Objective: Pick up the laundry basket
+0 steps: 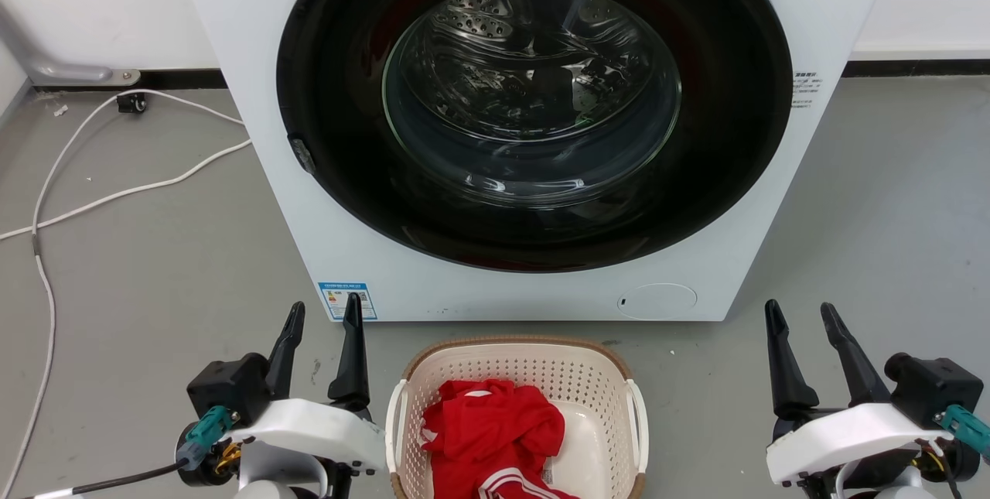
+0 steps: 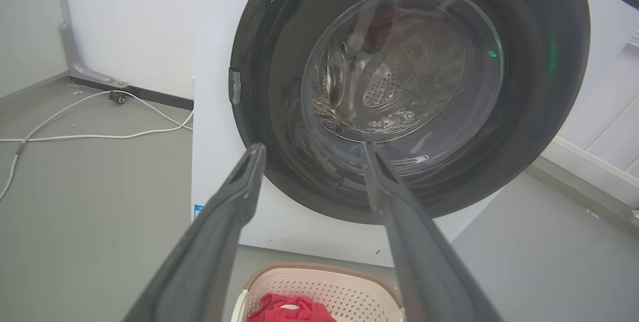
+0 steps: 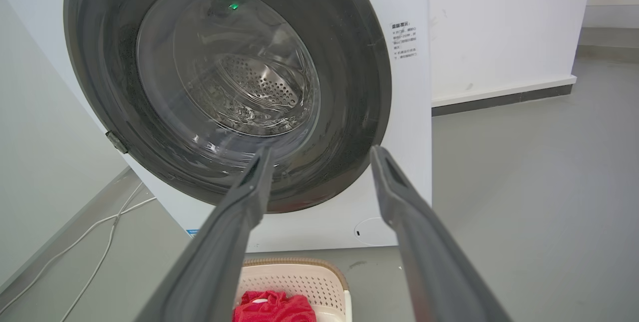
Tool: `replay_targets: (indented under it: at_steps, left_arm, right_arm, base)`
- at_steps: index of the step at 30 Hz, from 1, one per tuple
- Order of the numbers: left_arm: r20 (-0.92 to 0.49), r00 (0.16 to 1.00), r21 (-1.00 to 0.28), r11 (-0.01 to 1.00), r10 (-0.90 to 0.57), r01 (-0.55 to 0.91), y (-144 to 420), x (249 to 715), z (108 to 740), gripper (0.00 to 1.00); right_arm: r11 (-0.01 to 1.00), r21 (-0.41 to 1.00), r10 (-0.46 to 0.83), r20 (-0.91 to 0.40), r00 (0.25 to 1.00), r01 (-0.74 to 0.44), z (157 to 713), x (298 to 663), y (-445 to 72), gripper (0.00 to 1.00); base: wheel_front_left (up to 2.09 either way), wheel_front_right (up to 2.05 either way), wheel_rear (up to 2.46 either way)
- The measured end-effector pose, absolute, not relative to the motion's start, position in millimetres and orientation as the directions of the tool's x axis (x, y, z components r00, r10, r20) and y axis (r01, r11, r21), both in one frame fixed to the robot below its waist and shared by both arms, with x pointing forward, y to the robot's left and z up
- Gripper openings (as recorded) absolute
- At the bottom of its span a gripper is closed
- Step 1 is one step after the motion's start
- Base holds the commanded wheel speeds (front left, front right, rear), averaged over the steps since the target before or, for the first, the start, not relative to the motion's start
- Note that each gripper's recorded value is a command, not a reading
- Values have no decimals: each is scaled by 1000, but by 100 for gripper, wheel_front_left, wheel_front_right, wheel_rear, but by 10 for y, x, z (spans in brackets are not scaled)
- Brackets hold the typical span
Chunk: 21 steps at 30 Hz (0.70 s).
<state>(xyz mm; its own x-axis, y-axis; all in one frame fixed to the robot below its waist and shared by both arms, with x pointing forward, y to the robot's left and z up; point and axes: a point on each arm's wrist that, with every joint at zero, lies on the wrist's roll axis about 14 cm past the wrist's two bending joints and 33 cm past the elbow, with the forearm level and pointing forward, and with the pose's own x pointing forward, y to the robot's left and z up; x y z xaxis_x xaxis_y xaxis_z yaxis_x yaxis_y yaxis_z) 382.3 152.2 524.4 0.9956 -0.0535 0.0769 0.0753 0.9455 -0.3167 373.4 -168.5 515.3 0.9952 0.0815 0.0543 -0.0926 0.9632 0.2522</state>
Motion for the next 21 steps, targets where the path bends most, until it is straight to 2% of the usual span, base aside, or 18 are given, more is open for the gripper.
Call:
replay_targets:
  at_steps: [21]
  left_arm:
    - [117,991,-142,986,-71,88,1461,3820,5294,100]
  right_arm:
    - [990,68,117,63,991,-121,5159,3713,-1621,100]
  base:
    - [0,0,0]
